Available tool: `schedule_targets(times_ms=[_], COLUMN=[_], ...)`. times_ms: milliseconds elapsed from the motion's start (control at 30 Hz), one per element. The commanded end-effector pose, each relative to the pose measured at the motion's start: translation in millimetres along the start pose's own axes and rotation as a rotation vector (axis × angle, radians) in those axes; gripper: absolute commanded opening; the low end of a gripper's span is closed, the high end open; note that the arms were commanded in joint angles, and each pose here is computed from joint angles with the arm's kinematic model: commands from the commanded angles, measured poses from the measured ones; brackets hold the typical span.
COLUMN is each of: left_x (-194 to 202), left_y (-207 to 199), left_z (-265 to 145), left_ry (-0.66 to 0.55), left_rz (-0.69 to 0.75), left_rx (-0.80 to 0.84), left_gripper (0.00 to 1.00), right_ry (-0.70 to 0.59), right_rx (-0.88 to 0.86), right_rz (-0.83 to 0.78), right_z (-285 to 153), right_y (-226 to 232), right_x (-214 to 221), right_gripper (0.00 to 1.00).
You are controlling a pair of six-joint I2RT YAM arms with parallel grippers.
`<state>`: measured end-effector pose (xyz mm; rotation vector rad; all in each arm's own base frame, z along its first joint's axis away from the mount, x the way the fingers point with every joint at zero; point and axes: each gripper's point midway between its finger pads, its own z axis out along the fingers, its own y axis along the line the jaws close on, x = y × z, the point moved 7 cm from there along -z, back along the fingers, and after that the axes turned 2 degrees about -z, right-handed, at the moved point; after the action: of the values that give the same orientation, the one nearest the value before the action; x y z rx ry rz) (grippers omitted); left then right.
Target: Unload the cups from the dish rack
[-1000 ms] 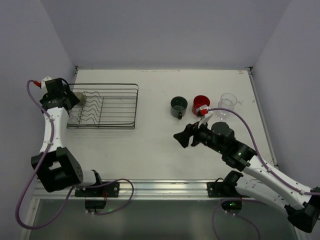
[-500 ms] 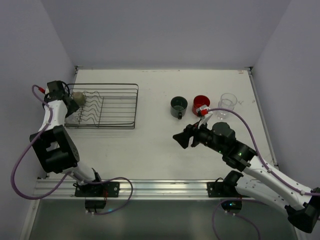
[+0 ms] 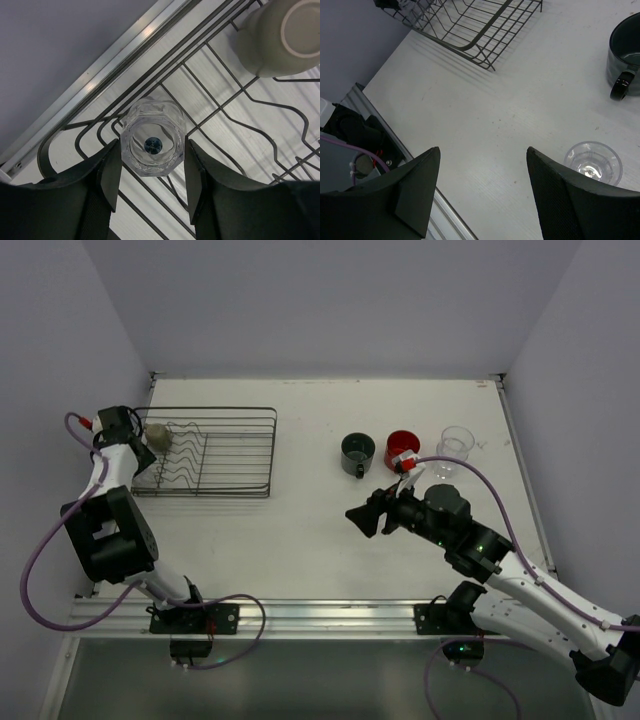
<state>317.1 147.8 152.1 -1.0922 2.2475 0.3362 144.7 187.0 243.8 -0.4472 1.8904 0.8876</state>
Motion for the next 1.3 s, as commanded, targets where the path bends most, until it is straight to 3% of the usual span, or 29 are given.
schedule_targets(times_ms=[0, 33, 200, 433, 700, 767, 833, 900, 933, 1000, 1033, 1100, 1133, 1267], left_x=[-1.7, -0.7, -6.0, -33.3, -42.8, -35.3, -24.4, 5.5, 10.0, 42.1, 47.7, 74.5, 82.5, 116.7], left_y=[1.6, 1.6, 0.4, -10.1, -29.6, -40.9, -52.3, -63.8, -65.4, -71.7, -73.7, -75.4, -75.8, -72.1], left_z=[8.6, 9.2, -2.6, -64.1, -169.2, -202.7, -238.9, -246.7, -266.6, -268.9, -287.4, -284.3, -302.5, -312.4], left_ry=[-0.05, -0.049, -0.086, -0.206, -0.4, -0.45, -0.473, -0.36, -0.395, -0.275, -0.31, -0.2, -0.215, -0.085], left_rz=[-0.036, -0.038, -0.05, -0.094, -0.129, -0.097, -0.093, -0.087, -0.087, -0.082, -0.064, -0.079, -0.062, -0.071], left_rx=[-0.017, -0.016, 0.024, 0.223, 0.526, 0.615, 0.814, 1.025, 1.151, 1.322, 1.445, 1.546, 1.664, 1.861], left_gripper=[0.51, 0.42, 0.22, 0.17, 0.14, 0.14, 0.14, 0.14, 0.14, 0.14, 0.14, 0.14, 0.13, 0.11], right_ry=[-0.035, -0.036, -0.034, -0.04, -0.104, -0.107, -0.146, -0.217, -0.232, -0.303, -0.303, -0.364, -0.378, -0.373], right_rx=[-0.019, -0.019, -0.022, -0.034, -0.056, -0.059, -0.096, -0.159, -0.213, -0.312, -0.362, -0.438, -0.459, -0.514], right_rz=[0.0, 0.0, 0.0, 0.002, -0.005, -0.005, 0.0, 0.03, 0.037, 0.081, 0.095, 0.137, 0.147, 0.156], right_z=[0.9, 0.6, 1.9, 4.5, 3.5, 3.6, 0.3, -3.9, -7.6, -11.5, -11.2, -7.7, -5.8, 16.8], right_y=[2.4, 2.6, 2.7, 2.1, 3.5, 4.0, 9.3, 19.0, 25.1, 38.5, 43.0, 52.3, 55.7, 69.1], right_x=[-5.4, -5.6, -5.3, -1.5, -6.2, -6.9, -13.0, -25.0, -26.5, -39.2, -37.7, -49.1, -54.3, -77.8], right_gripper=[0.72, 0.72, 0.72, 0.72, 0.72, 0.72, 0.72, 0.72, 0.72, 0.72, 0.72, 0.72, 0.73, 0.75])
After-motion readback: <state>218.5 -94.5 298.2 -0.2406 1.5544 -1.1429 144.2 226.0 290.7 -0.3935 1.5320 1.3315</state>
